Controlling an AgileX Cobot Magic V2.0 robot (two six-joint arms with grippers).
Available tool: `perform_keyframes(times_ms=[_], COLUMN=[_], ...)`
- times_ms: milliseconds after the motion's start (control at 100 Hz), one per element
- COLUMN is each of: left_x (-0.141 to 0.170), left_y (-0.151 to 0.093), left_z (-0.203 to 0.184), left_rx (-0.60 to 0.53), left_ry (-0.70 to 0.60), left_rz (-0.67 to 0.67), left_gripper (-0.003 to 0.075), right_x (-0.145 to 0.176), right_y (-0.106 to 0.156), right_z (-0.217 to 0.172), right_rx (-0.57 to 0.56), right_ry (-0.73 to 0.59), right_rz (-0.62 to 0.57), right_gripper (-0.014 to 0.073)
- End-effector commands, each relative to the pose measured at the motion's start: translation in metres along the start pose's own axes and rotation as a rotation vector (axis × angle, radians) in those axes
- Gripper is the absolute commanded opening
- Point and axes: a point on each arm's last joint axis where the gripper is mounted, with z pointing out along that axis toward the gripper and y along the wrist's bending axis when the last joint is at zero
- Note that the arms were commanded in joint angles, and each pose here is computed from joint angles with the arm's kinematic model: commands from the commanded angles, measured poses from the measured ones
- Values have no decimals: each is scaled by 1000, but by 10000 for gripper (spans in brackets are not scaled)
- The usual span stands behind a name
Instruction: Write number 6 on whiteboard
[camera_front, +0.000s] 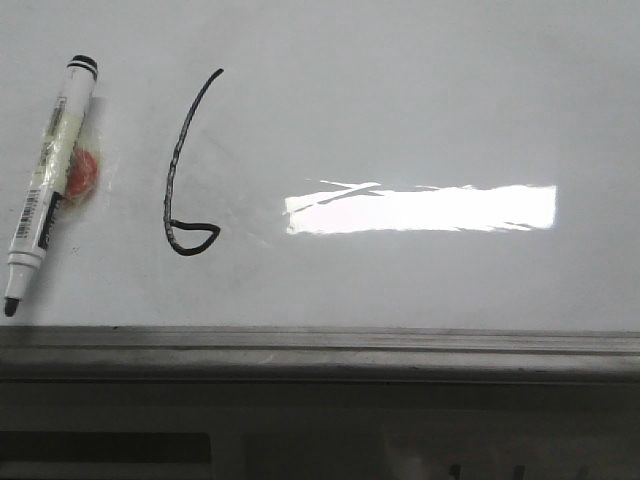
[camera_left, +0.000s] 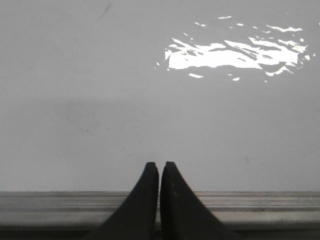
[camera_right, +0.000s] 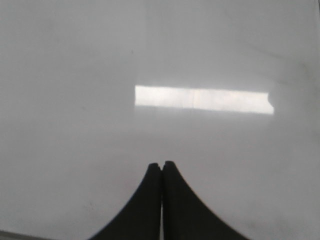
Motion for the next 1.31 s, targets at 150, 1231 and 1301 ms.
perform_keyframes(times_ms=[150,1231,1301], left_x=[0,0,0], left_y=[0,0,0], left_z=[0,0,0], left_rx=[1,1,1], left_ry=[-72,-76,-76], left_rz=[-10,-11,-11], left_gripper=[-20,-20,-20], right_x=[12,18,18], right_y=[-2,-4,-4], right_z=[-1,-2,-2], right_rx=[48,84,84], right_ry=[82,148,148], right_rz=[5,69,69], right_gripper=[-64,-64,-64])
